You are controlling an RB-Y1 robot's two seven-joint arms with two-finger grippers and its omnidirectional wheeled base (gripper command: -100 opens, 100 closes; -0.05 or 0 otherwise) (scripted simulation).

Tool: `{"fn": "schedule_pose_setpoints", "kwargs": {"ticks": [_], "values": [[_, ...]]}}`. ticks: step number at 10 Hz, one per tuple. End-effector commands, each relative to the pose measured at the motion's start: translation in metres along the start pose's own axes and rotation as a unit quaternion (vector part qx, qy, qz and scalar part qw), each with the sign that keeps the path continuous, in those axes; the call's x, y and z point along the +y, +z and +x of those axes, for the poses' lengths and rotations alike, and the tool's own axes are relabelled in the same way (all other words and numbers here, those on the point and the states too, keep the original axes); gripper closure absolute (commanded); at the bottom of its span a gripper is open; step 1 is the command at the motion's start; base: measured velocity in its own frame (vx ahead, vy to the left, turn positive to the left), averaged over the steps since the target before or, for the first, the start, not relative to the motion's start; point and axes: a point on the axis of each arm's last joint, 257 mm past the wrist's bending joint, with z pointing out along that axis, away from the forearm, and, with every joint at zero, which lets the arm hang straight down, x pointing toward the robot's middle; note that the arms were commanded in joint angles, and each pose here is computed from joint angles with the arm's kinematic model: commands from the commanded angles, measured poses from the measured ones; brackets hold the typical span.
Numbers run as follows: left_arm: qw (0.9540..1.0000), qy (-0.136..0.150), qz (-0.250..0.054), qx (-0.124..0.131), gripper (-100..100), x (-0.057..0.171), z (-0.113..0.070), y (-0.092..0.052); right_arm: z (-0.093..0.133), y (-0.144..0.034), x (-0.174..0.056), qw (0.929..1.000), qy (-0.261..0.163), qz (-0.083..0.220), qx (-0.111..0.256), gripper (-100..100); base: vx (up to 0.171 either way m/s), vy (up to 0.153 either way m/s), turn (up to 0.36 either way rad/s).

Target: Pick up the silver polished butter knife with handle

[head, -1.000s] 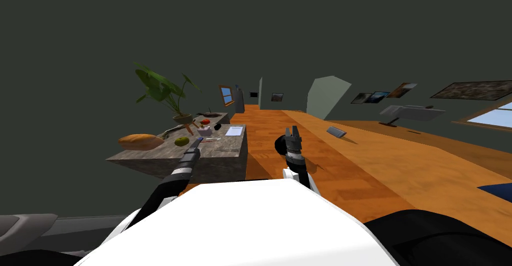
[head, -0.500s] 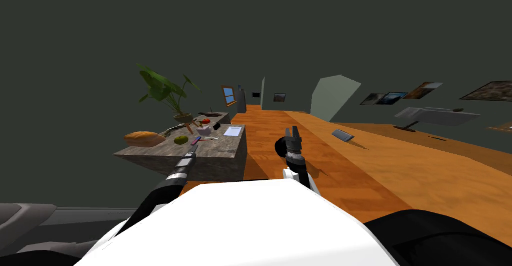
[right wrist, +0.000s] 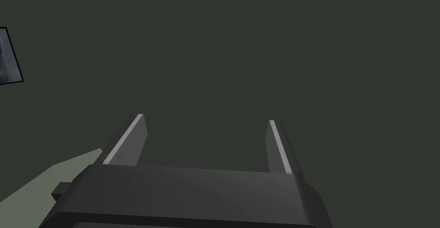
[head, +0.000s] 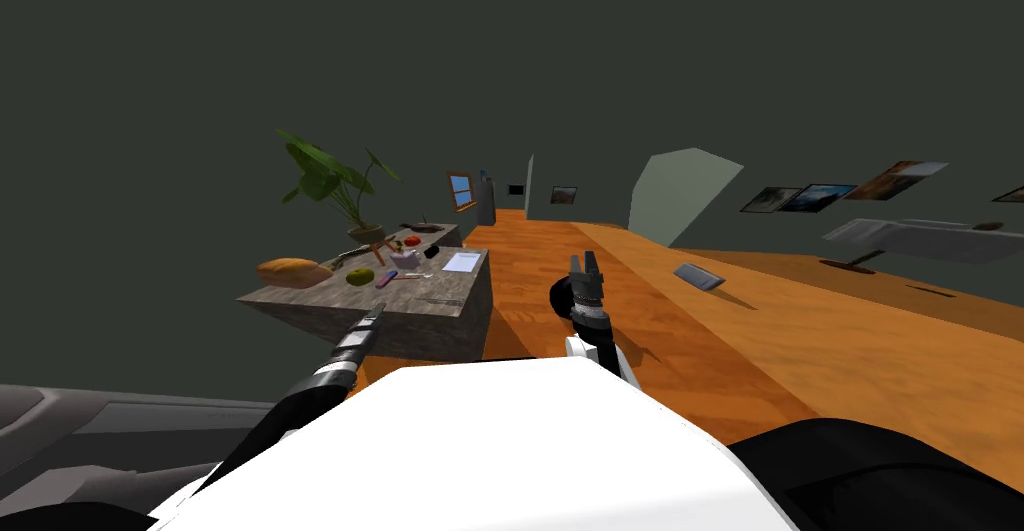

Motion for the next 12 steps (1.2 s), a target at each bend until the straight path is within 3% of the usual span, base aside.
{"fn": "schedule_pose_setpoints", "kwargs": {"ticks": [1, 2, 4, 5, 8, 9, 10, 11, 12], "values": [[0.9997, 0.006, -0.026, 0.0, -100, 0.015, -0.002, -0.003, 0.0, 0.0, 0.0, 1.0, 0.0, 0.0, 0.0, 0, 0.028, -0.08, 0.118], [0.9985, 0.017, -0.052, -0.004, -100, 0.03, -0.011, -0.011, 0.0, 0.0, 0.0, 1.0, 0.0, 0.0, 0.0, 0, 0.032, -0.08, 0.132], [0.9978, 0.017, -0.064, -0.002, -100, 0.036, -0.01, -0.012, 0.0, 0.0, 0.0, 1.0, 0.0, 0.0, 0.0, 0, 0.009, -0.053, 0.032], [0.9954, 0.027, -0.092, -0.006, -100, 0.052, -0.018, -0.02, 0.0, 0.0, 0.0, 1.0, 0.0, 0.0, 0.0, 0, 0.034, -0.047, 0.133], [0.9944, 0.027, -0.102, -0.005, -100, 0.057, -0.017, -0.021, 0.0, 0.0, 0.0, 1.0, 0.0, 0.0, 0.0, 0, 0.004, -0.029, 0.004], [0.9902, 0.037, -0.135, -0.007, -100, 0.074, -0.026, -0.031, 0.0, 0.0, 0.0, 1.0, 0.0, 0.0, 0.0, 0, 0.029, -0.07, 0.077], [0.9896, 0.037, -0.139, -0.006, -100, 0.076, -0.025, -0.032, 0.0, 0.0, 0.0, 1.0, 0.0, 0.0, 0.0, 0, 0.039, -0.094, 0.037], [0.985, 0.046, -0.166, -0.009, -100, 0.09, -0.034, -0.042, 0.0, 0.0, 0.0, 1.0, 0.0, 0.0, 0.0, 0, 0.07, -0.117, 0.059], [0.9836, 0.046, -0.174, -0.008, -100, 0.094, -0.033, -0.043, 0.0, 0.0, 0.0, 1.0, 0.0, 0.0, 0.0, 0, 0.133, -0.128, -0.085]]}}
